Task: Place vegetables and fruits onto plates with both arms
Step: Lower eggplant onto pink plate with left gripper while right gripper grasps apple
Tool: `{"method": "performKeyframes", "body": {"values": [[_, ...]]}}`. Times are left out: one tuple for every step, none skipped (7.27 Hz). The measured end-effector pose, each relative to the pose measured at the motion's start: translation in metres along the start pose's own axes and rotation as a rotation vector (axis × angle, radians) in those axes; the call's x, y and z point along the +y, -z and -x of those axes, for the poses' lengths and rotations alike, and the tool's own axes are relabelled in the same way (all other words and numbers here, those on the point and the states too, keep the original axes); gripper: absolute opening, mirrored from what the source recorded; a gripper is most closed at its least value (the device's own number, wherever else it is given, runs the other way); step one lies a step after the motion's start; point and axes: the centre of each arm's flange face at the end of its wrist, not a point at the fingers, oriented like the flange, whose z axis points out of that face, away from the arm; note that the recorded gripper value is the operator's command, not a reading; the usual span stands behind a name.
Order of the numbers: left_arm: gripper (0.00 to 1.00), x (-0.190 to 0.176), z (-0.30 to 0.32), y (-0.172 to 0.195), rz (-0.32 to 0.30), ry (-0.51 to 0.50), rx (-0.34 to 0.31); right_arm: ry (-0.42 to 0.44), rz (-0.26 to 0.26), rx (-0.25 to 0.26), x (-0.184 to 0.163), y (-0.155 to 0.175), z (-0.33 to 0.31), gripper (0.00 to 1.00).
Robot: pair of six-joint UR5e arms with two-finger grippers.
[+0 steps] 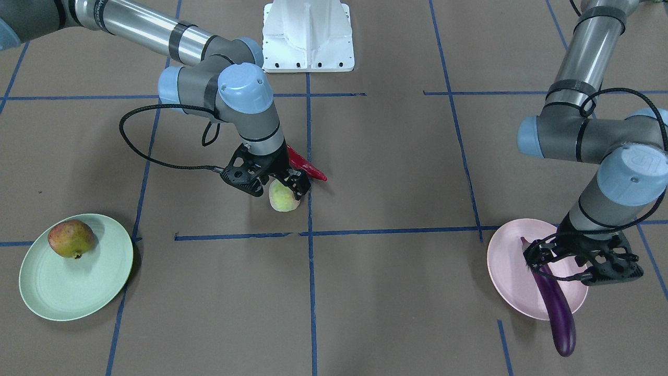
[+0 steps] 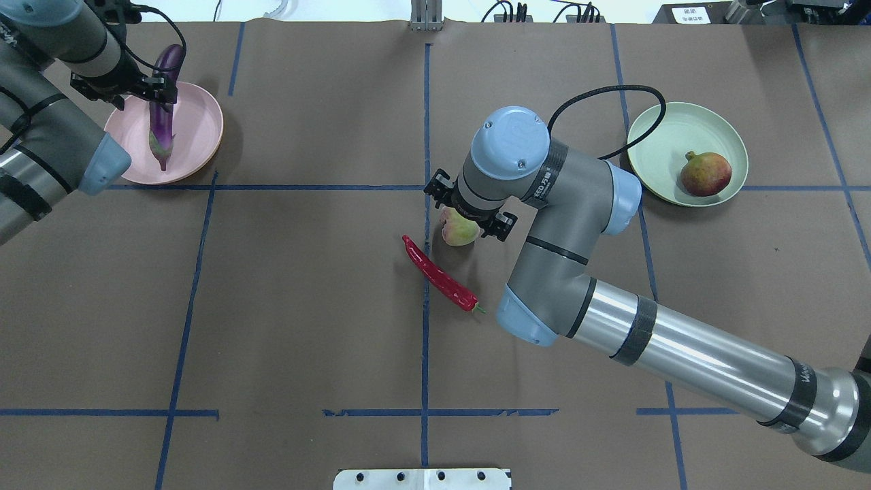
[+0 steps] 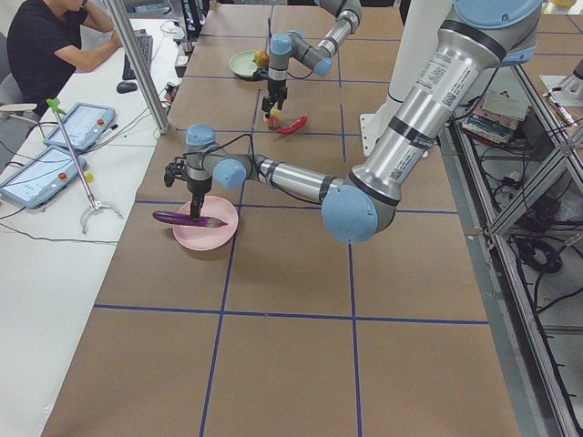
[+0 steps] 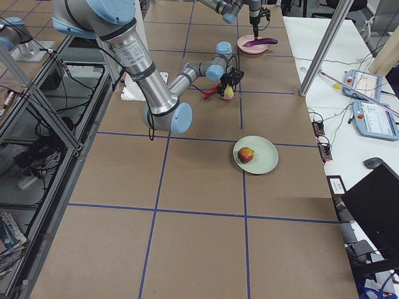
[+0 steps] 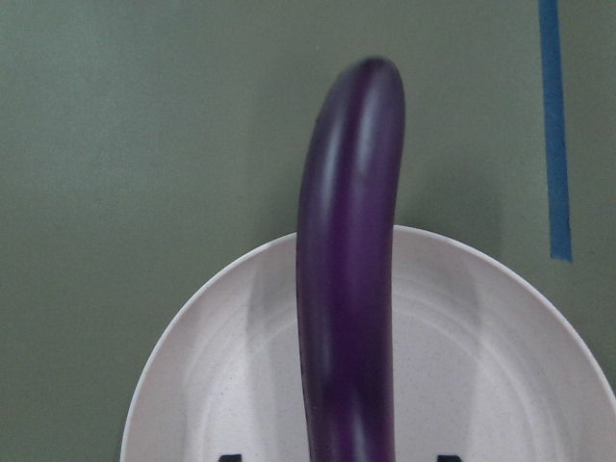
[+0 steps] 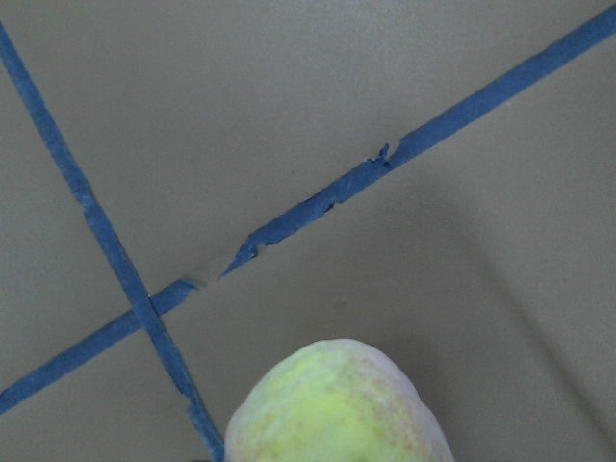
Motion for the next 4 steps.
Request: {"method": "performKeyframes", "body": {"values": [[1.00, -0.001, -0.002, 0.002, -0.007, 0.000, 0.007, 0.001, -0.009, 0.007, 0.001, -0.006, -0.001, 0.65], [1.00, -0.002, -0.005, 0.004, -0.011, 0.000, 0.014, 0.005, -0.019, 0.010, 0.004, -0.009, 0.000, 0.04], [1.00, 0.000, -0.013, 0.008, -0.004, -0.002, 0.037, 0.008, -0.023, 0.007, 0.007, -0.009, 0.003, 0.00], [1.00, 0.007, -0.031, 0.017, 0.029, 0.013, 0.098, 0.014, -0.020, 0.002, 0.009, -0.007, 0.005, 0.00]]}}
